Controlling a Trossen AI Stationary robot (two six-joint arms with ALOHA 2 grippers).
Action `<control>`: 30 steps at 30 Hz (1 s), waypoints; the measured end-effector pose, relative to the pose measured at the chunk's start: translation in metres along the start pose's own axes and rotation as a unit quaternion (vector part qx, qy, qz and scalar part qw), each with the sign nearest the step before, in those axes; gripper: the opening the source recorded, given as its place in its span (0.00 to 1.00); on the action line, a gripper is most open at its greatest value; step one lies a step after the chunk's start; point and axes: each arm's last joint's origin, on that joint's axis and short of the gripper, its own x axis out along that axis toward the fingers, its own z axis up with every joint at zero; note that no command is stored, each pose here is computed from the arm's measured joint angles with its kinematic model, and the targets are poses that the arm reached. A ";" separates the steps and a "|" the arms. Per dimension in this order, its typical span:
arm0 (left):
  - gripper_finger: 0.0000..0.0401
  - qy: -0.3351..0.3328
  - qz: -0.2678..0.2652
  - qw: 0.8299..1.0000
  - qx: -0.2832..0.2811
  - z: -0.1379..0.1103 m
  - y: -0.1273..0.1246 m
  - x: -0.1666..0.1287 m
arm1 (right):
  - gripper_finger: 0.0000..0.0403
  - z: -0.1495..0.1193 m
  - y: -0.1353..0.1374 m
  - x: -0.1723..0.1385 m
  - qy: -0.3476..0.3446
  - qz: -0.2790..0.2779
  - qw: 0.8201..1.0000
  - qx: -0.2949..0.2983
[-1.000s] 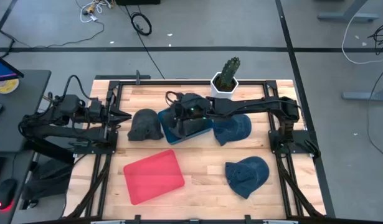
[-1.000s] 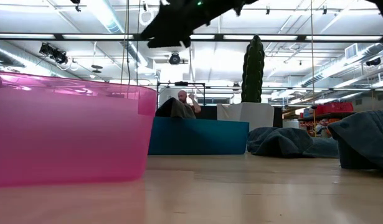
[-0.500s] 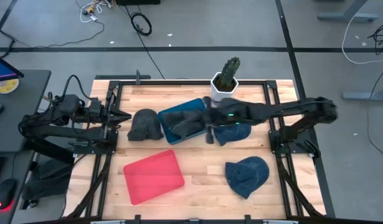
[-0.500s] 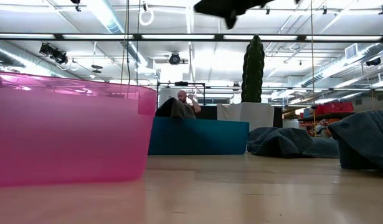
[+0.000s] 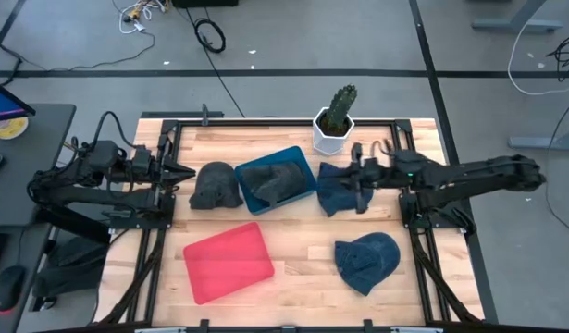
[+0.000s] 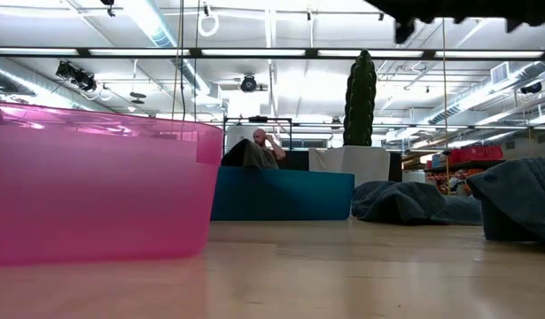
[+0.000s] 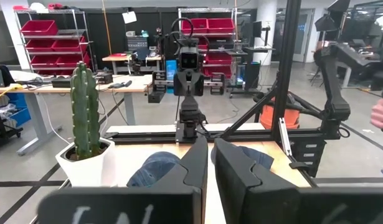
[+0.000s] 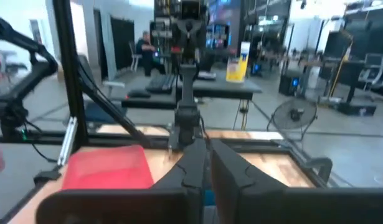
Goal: Pick & Place hat
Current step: Put the gray cap into the blue bin
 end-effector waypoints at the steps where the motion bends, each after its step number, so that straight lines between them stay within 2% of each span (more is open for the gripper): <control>1: 0.07 0.000 0.000 1.000 0.000 0.000 0.000 0.000 | 0.05 -0.003 0.001 -0.007 -0.007 0.001 1.000 0.006; 9: 0.07 0.000 0.000 1.000 0.000 0.000 0.000 0.000 | 0.02 -0.031 0.006 -0.058 -0.112 0.004 0.994 0.009; 12: 0.07 0.000 0.000 1.000 0.000 0.000 0.000 0.000 | 0.01 -0.042 0.006 -0.075 -0.176 0.001 0.984 0.008; 16: 0.07 0.000 0.000 1.000 -0.001 0.000 0.000 0.000 | 0.01 -0.059 0.007 -0.091 -0.225 -0.003 0.974 0.000; 19: 0.07 -0.001 0.000 1.000 -0.028 0.000 0.000 0.000 | 0.02 -0.067 0.008 -0.100 -0.259 -0.007 0.966 -0.008; 22: 0.07 0.000 0.000 0.998 -0.063 0.000 0.000 0.000 | 0.02 -0.066 0.007 -0.104 -0.252 -0.006 0.968 -0.009; 30: 0.07 -0.001 0.000 0.996 -0.089 0.000 0.000 0.000 | 0.02 -0.072 0.008 -0.113 -0.224 -0.005 0.974 -0.015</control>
